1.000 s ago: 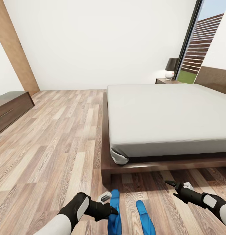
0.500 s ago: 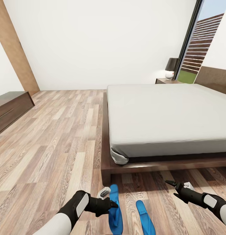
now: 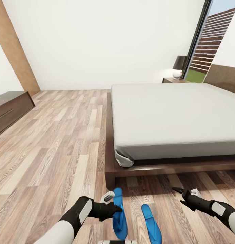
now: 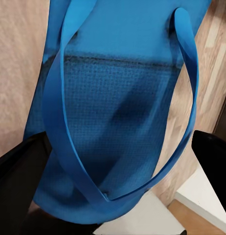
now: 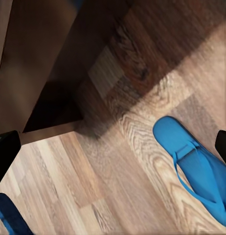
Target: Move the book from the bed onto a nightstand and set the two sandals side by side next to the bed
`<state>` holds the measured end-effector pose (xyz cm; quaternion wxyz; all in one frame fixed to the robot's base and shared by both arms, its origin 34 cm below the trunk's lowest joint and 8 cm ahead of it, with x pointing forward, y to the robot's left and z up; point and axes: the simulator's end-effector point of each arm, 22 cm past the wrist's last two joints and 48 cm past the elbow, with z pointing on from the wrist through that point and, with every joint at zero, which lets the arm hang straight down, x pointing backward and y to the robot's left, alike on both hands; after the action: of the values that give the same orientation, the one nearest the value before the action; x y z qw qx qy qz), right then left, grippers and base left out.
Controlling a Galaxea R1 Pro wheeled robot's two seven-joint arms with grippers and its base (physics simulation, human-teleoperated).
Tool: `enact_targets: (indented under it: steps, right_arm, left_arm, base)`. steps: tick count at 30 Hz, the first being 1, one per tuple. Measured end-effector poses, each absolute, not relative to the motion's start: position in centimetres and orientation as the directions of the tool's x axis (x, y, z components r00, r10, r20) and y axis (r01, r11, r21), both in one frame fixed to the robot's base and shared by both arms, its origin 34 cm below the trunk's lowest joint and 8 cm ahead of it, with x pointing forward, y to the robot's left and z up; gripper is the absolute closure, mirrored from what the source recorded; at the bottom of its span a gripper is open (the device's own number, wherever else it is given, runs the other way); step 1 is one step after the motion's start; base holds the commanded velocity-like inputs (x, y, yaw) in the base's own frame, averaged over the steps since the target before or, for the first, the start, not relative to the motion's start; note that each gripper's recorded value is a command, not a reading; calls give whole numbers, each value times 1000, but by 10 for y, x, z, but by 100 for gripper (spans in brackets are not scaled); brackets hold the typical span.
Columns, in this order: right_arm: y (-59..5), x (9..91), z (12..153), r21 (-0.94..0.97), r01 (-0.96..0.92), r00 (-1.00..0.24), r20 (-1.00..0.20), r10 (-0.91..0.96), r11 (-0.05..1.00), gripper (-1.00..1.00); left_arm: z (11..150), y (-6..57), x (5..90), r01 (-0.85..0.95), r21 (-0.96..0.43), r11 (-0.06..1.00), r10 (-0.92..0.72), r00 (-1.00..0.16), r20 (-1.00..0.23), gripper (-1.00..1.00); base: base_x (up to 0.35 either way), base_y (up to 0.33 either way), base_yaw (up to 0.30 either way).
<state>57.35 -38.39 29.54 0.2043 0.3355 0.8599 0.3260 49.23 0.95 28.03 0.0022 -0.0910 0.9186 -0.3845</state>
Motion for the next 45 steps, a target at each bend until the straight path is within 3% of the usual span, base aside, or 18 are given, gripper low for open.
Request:
enact_targets:
  steps: [22, 45]
  right_arm:
    - [-385, 554, 251, 659, 504, -697, -72, 714, 558, -100]
    - [-388, 528, 207, 613, 562, -698, -9, 716, 556, -100]
  left_arm:
    - [267, 17, 530, -138, -714, 687, -212, -977, -16, 100]
    - [232, 14, 517, -221, -721, 657, -246, -967, 72, 100]
  base:
    - [0, 0, 0]
    - [0, 0, -7]
